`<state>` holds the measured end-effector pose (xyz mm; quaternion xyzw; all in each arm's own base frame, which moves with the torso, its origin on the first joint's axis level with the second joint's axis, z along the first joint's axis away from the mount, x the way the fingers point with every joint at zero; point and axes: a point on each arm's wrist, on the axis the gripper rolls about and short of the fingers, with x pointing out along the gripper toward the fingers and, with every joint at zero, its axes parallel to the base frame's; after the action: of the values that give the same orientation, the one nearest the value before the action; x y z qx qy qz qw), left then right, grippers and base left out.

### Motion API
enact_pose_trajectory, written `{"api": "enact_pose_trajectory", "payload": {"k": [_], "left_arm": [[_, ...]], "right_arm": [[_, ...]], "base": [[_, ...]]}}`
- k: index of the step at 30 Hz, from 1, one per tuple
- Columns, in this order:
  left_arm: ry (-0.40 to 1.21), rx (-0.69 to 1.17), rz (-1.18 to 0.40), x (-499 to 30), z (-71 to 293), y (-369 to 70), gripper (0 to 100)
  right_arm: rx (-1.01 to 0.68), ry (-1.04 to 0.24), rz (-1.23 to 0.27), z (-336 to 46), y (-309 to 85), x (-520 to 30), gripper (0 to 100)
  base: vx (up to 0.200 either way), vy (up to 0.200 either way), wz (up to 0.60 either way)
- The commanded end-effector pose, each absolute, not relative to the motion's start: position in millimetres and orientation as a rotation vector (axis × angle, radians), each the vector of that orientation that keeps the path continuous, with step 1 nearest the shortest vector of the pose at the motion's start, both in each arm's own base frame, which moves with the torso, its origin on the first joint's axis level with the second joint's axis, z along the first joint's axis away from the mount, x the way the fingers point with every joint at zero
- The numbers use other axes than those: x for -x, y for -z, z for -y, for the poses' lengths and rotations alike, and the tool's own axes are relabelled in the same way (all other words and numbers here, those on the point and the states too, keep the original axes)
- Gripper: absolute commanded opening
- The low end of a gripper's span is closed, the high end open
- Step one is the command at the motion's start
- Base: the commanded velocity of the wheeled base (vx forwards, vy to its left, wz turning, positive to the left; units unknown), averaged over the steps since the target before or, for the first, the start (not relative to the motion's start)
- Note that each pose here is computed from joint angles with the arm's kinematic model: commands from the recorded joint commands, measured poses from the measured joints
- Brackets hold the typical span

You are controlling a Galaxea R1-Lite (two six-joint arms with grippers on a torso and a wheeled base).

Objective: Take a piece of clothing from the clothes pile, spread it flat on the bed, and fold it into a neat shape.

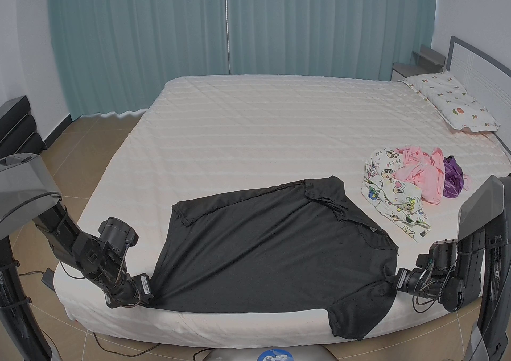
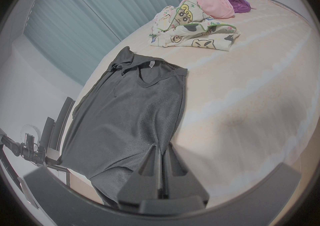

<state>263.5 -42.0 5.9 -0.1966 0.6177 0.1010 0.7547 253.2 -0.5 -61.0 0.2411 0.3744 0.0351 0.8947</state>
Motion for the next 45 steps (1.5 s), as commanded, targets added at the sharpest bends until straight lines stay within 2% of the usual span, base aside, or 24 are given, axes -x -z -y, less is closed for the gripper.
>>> {"api": "enact_pose_trajectory", "payload": {"k": [1, 8, 13, 14, 23, 26, 31, 40, 45], "left_arm": [[-0.217, 0.41, -1.361, -260.6, 38.3, -4.5, 0], [-0.212, 0.354, -1.446, -251.4, 35.4, -4.0, 0], [-0.203, 0.348, -1.448, -251.5, 35.5, -3.6, 0], [-0.201, 0.352, -1.442, -253.3, 35.7, -3.9, 100], [-0.239, 0.428, -1.352, -271.4, 26.4, -16.8, 100], [-0.214, 0.539, -1.213, -288.3, 17.0, -49.3, 100], [-0.155, 0.675, -1.09, -323.4, 34.4, -76.8, 100], [-0.168, 0.849, -1.001, -401.9, 63.2, -67.4, 100], [-0.158, 0.947, -1.014, -410.2, 61.3, -65.1, 100]], "right_arm": [[-0.503, -0.043, -0.75, 10.2, 51.4, -249.4, 0], [-0.493, -0.051, -0.753, 9.4, 53.1, -248.8, 0], [-0.473, -0.064, -0.771, 6.7, 59.0, -249.2, 0], [-0.473, -0.067, -0.767, 6.7, 59.0, -250.1, 100], [-0.528, -0.08, -0.679, 7.8, 41.3, -255.7, 100], [-0.625, -0.063, -0.604, 9.4, 24.1, -262.9, 100], [-0.679, -0.061, -0.588, 7.2, 21.7, -267.6, 100], [-0.71, -0.08, -0.608, 4.3, 25.0, -268.6, 100], [-0.712, -0.078, -0.617, 4.0, 29.4, -270.3, 100]], "base": [[0.0, 0.0, 0.0], [0.0, 0.0, 0.0], [0.0, 0.0, 0.0], [0.0, 0.0, 0.0], [0.0, 0.0, 0.0], [0.0, 0.0, 0.0], [0.0, 0.0, 0.0], [0.0, 0.0, 0.0], [0.0, 0.0, 0.0]]}}
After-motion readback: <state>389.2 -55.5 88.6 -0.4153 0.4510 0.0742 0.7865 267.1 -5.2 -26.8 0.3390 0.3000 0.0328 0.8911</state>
